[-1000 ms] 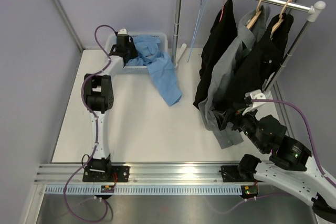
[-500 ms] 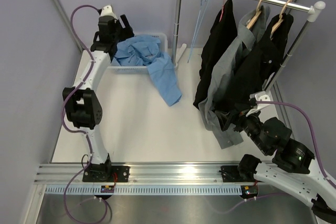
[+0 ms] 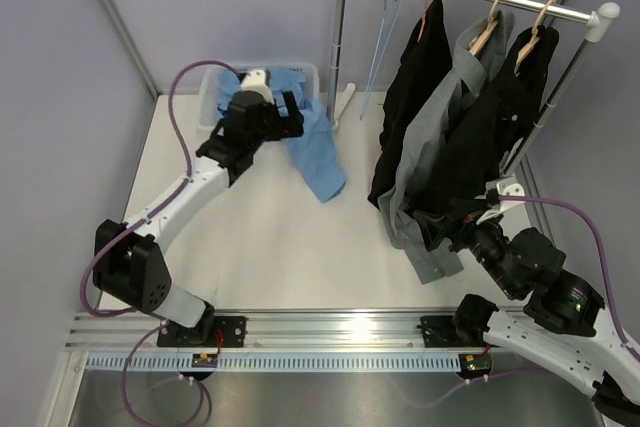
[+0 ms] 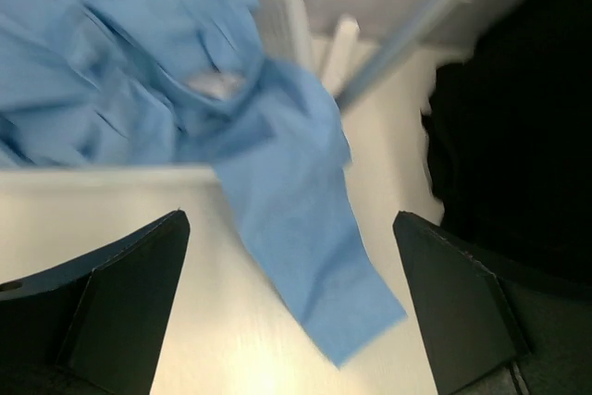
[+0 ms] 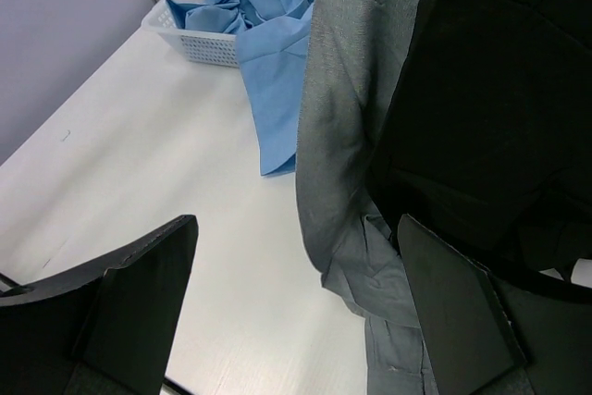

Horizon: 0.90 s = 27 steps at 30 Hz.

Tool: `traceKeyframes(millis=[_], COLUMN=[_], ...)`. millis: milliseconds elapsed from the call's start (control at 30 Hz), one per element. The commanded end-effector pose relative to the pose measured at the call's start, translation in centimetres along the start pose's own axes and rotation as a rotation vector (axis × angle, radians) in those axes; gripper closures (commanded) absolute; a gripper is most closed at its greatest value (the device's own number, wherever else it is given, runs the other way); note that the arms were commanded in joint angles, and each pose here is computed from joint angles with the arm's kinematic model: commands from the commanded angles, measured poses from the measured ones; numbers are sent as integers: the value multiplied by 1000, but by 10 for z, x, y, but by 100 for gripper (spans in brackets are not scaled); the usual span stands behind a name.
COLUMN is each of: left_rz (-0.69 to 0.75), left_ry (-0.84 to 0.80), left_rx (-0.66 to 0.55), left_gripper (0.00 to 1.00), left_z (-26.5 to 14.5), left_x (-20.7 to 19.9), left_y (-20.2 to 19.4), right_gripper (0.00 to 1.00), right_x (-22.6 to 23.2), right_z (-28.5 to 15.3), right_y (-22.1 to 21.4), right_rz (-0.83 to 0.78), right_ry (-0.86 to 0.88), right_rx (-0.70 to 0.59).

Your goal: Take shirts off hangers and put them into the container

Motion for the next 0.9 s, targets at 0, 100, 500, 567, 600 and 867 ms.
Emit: traceKeyframes(millis=[0,100,500,567,600,867], left_rz=[10,36,49,38,45,26], left_ry=[3,-4,17,35,51,172], left_rx=[1,31,118,105,121,126], left_gripper=[1,1,1,1,2,3], left_z=[-14,-16,25,32,39,62], left_x=[-29,-55,-131,-138,-139,-136], left_y=[-30,-60,-137,-136,-146,-167], right_gripper=[0,1,1,1,1,1], right_x=[1,2,2,2,2,2], right_z=[-1,-2,-1,-1,-1,-3], right_y=[5,4,-1,-1,-1,-1], right_rz=[33,43,52,53,52,55], right_ry=[0,11,13,11,12,14], right_rx=[-30,-24,-6,-7,-8,-6])
Point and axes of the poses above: each gripper's point midway between its finger pads, its own z axis out along the fingers, its own x axis along the line the jaws close on, y = z × x, the point moved 5 cm from there along -z, back along the fingers, and after that the axes turned 10 degrees about z, right-handed, at the moved point
